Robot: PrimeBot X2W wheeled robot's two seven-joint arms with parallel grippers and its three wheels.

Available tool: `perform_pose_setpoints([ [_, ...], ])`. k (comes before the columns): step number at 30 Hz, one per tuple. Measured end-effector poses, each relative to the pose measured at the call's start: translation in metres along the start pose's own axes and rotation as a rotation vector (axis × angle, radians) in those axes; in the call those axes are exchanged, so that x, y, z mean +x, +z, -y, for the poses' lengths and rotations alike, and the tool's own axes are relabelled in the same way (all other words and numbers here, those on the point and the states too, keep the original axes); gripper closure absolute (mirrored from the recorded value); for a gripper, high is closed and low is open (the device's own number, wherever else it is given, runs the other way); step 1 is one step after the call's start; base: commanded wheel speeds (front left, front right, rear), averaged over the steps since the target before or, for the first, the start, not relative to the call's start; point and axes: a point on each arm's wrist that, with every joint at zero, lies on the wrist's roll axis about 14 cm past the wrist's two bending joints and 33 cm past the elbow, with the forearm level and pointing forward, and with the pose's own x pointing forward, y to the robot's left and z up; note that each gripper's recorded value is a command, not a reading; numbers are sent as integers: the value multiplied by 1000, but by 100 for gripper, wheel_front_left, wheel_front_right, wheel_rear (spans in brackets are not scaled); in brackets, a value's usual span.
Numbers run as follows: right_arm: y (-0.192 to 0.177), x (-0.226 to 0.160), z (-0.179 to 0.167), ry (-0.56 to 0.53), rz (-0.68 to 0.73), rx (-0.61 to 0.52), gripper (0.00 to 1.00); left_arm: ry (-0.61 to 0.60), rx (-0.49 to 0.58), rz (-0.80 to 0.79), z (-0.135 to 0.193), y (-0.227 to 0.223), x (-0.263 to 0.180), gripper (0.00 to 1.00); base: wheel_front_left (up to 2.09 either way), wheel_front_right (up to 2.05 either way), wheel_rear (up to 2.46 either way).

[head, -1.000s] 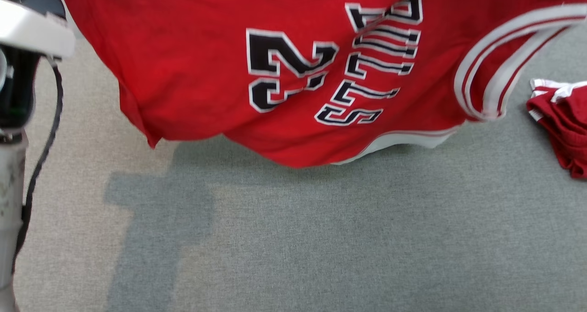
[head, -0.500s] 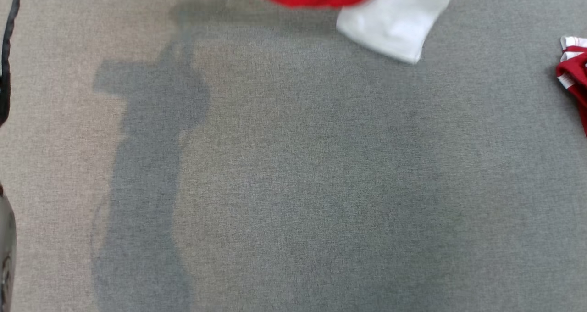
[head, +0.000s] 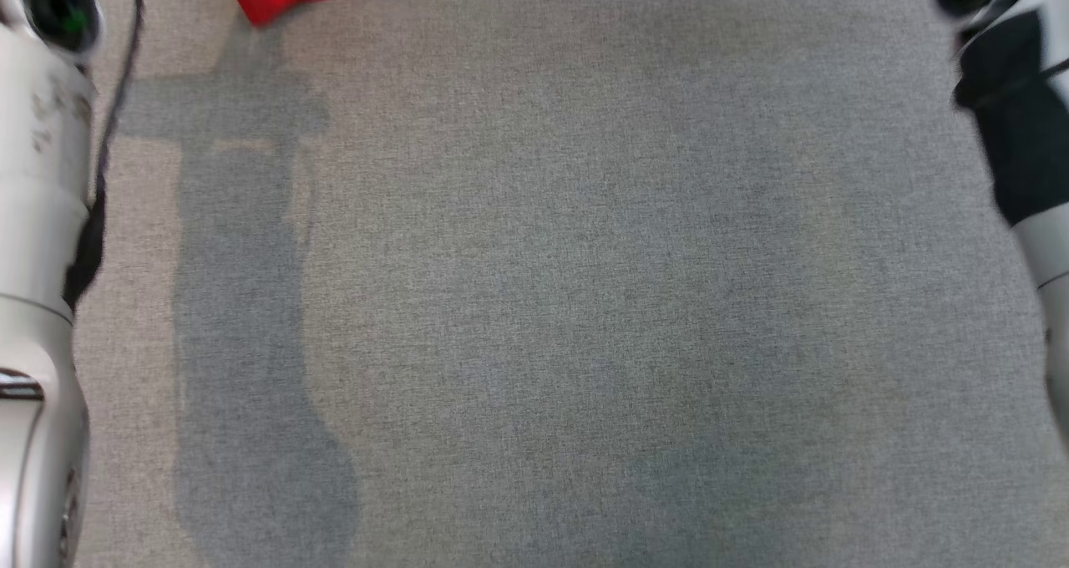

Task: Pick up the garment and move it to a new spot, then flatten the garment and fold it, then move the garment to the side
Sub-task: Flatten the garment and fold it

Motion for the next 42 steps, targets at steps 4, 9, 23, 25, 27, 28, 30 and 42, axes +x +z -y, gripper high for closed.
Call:
perform_pose_setpoints([
  [4, -65, -21, 0, -6, -155, 3, 100, 38, -12, -101, -16, -53, -12, 100, 0, 0, 0],
  [9, -126, -63, 4, -31, -306, 35, 100, 85, -15, -231, -33, -121, -48, 100, 0, 0, 0],
  [23, -183, -210, 12, -133, -429, 198, 100, 148, -109, -318, -51, -177, -160, 100, 0, 0, 0],
  [25, -177, -237, 9, -154, -409, 233, 100, 150, -100, -314, -55, -177, -183, 100, 0, 0, 0],
  [27, -170, -254, 7, -166, -394, 247, 100, 159, -92, -301, -61, -171, -196, 100, 0, 0, 0],
  [28, -167, -263, 5, -174, -385, 259, 100, 161, -81, -297, -64, -169, -204, 100, 0, 0, 0],
  [30, -163, -282, 1, -185, -379, 269, 100, 164, -68, -288, -67, -164, -218, 100, 0, 0, 0],
  [42, -129, -361, -35, -230, -390, 329, 100, 203, -2, -259, -62, -132, -291, 100, 0, 0, 0],
])
